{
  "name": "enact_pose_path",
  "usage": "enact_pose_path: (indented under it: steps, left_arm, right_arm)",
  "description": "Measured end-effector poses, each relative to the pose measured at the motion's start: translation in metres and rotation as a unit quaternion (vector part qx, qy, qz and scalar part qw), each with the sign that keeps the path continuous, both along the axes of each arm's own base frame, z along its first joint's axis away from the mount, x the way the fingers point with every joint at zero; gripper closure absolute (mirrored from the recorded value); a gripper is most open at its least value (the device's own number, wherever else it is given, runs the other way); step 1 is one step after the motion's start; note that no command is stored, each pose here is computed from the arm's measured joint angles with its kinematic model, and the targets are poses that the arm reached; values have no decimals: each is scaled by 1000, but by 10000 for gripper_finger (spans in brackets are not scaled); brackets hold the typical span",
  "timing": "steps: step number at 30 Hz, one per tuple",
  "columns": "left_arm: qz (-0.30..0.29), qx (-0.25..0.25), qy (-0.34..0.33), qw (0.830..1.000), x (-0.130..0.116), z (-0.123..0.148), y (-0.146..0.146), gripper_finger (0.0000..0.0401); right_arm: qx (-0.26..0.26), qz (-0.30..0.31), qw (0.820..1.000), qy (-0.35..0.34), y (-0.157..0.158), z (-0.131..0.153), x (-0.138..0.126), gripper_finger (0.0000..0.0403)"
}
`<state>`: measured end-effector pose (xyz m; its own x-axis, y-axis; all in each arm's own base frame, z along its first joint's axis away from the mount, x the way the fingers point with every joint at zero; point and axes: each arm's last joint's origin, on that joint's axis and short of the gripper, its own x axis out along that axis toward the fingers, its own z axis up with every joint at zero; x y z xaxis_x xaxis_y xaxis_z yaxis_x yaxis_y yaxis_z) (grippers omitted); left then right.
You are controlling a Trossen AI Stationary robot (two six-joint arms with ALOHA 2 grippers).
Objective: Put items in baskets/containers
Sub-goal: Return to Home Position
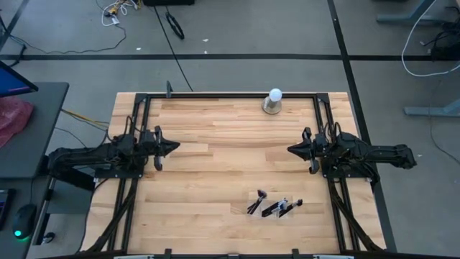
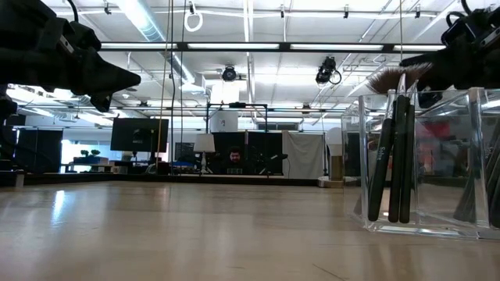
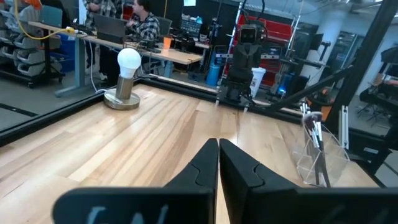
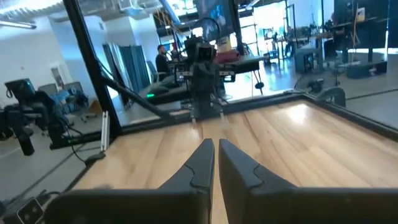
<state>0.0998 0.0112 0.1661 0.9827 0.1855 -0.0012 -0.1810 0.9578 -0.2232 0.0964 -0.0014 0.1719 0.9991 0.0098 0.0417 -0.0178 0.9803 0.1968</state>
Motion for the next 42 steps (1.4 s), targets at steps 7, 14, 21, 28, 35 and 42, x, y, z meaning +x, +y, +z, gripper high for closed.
enact_pose_path:
  steps: [7, 14, 21, 28, 35, 42]
  left_arm:
    - [0, 0, -1, 1000, 0, 0, 0, 383]
    - [0, 0, -1, 1000, 0, 0, 0, 383]
    - [0, 0, -2, 1000, 0, 0, 0, 383]
    - [0, 0, -2, 1000, 0, 0, 0, 383]
    - [-1, 0, -2, 1000, 0, 0, 0, 383]
    - [-1, 0, -2, 1000, 0, 0, 0, 383]
  right_arm:
    - [-1, 0, 1000, -22, 0, 5, 0, 376]
    - [0, 0, 1000, -15, 0, 3, 0, 376]
    - [-89, -5, 996, -5, 0, 1, 1, 376]
    - [-77, -4, 997, -7, 0, 1, 1, 376]
    - [-65, -4, 998, -6, 0, 1, 1, 376]
    - [-65, -4, 998, -6, 0, 1, 1, 376]
